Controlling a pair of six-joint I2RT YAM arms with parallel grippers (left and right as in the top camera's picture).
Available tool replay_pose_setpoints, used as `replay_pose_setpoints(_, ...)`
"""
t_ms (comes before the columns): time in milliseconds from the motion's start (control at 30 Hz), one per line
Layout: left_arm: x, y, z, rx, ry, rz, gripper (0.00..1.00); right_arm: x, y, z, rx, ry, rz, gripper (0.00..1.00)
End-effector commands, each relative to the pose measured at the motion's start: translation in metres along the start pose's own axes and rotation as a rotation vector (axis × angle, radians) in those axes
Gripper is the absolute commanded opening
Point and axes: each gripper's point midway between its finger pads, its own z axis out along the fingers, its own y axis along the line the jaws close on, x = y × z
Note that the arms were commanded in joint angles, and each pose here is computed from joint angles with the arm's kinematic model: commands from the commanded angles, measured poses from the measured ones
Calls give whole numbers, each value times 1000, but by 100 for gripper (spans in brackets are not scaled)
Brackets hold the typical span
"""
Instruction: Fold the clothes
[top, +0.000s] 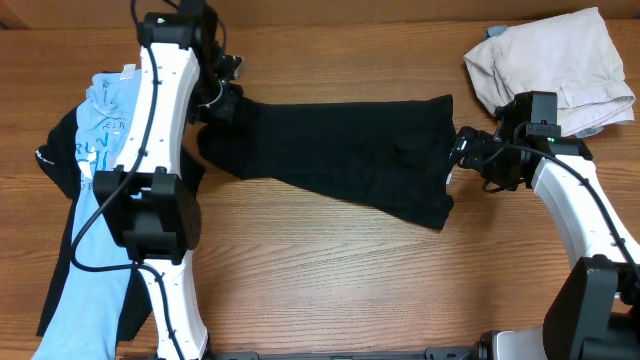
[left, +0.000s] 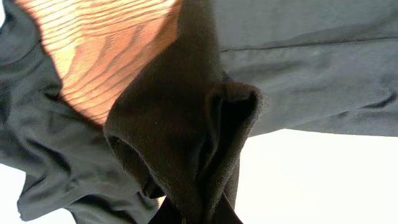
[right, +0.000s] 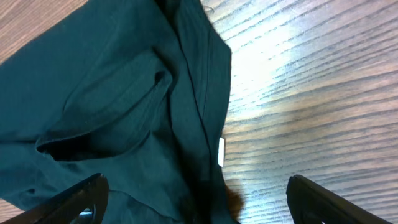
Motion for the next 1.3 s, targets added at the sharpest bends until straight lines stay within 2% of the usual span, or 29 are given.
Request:
replay_pose_setpoints(0,-9,-32,-9,47,-43,38,4,-10,10,-14,-25,-45,-17,95)
replay_pose_setpoints(400,-40,-117,-1,73,-145,142,4,-9,9,-14,-21,-42,-16,95)
replay_pose_setpoints(533,-43,-140,13,79,-137,182,7,-8,9,-14,-20,-39,-15,95)
replay_pose_setpoints(567,-43,-145,18,81,-131,188,13,-8,9,-14,-19,-38,-15,95)
replay_pose_setpoints(600,-43,-149,23,83,-124,195,27,-8,9,-14,-19,-37,-15,96)
replay_pose_setpoints(667,-43,-157,33,84,-108,210,69,-8,9,-14,-19,-37,-15,96)
replay_pose_setpoints(733,-42,-165,44,85,-89,221,100,-8,9,-14,-19,-37,-15,98)
replay_pose_setpoints(967,-45,-176,50,88,-97,244,100,-8,9,-14,-19,-38,-15,99)
replay_pose_setpoints(1133,-57,-174,16,90,-160,237,100,-11,9,-11,-25,-54,-20,99)
replay_pose_setpoints(1267,-64,-167,-30,92,-234,215,100,-9,7,4,-30,-26,-18,99)
